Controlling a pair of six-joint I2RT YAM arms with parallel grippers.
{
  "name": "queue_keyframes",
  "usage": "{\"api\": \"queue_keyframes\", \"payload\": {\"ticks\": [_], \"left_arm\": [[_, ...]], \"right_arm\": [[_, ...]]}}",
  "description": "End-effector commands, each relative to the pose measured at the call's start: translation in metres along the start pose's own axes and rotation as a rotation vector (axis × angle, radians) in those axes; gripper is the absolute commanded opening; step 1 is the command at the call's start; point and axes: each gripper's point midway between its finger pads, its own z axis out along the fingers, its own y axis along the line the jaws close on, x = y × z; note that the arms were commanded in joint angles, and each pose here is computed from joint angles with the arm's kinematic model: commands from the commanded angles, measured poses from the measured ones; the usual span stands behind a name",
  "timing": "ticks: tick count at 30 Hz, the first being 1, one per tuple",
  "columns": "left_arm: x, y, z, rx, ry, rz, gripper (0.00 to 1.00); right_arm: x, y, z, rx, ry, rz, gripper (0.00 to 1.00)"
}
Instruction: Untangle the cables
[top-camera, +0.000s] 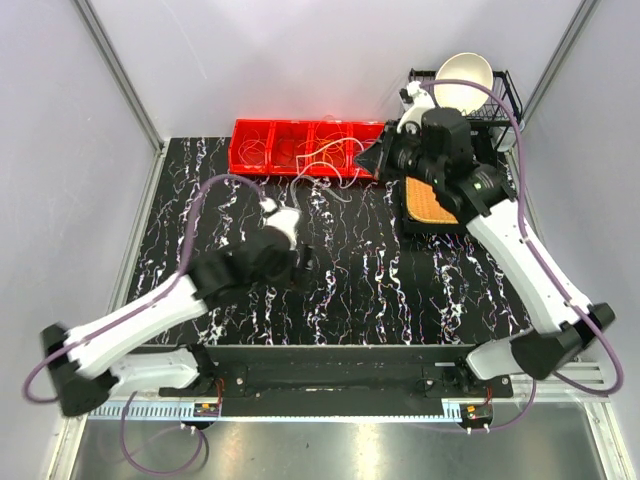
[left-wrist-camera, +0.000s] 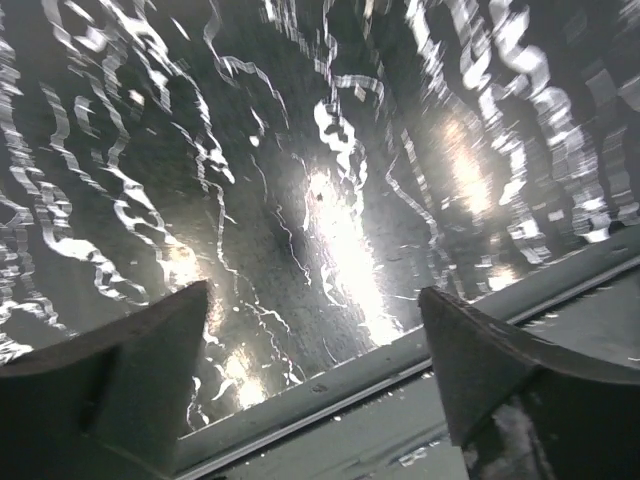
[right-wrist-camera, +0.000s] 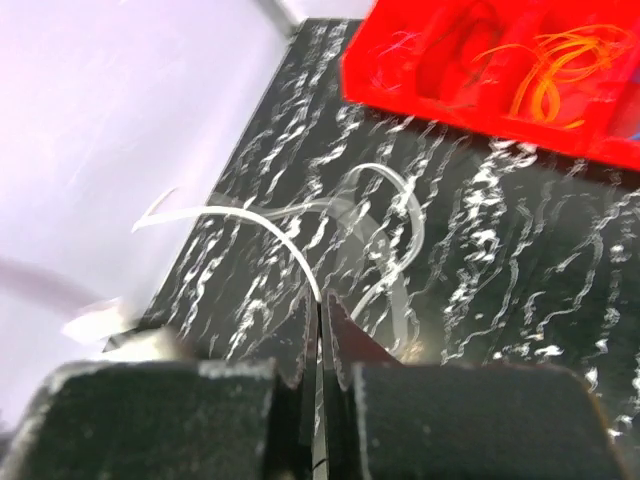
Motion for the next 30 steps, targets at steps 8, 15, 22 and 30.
{"api": "queue_keyframes", "payload": {"ticks": [8, 15, 22, 30], "left_arm": [[-0.004, 0.063, -0.075, -0.077, -0.275, -0.078, 0.97], [-0.002, 0.087, -0.103, -0.141, -0.323, -0.178, 0.98], [-0.003, 0.108, -0.123, -0.161, -0.445, -0.282, 0.99], [-0.005, 0.114, -0.125, -0.198, -0.45, -0.271, 0.99]], "right_arm": [[-0.052, -0.068, 0.045, 0.178, -0.03, 0.054, 0.0], [-0.075, -0.122, 0.068, 0.309, -0.083, 0.094, 0.0], [-0.118, -0.166, 0.097, 0.371, -0.179, 0.142, 0.0], [-0.126, -0.213, 0.144, 0.417, -0.214, 0.125, 0.0]]}}
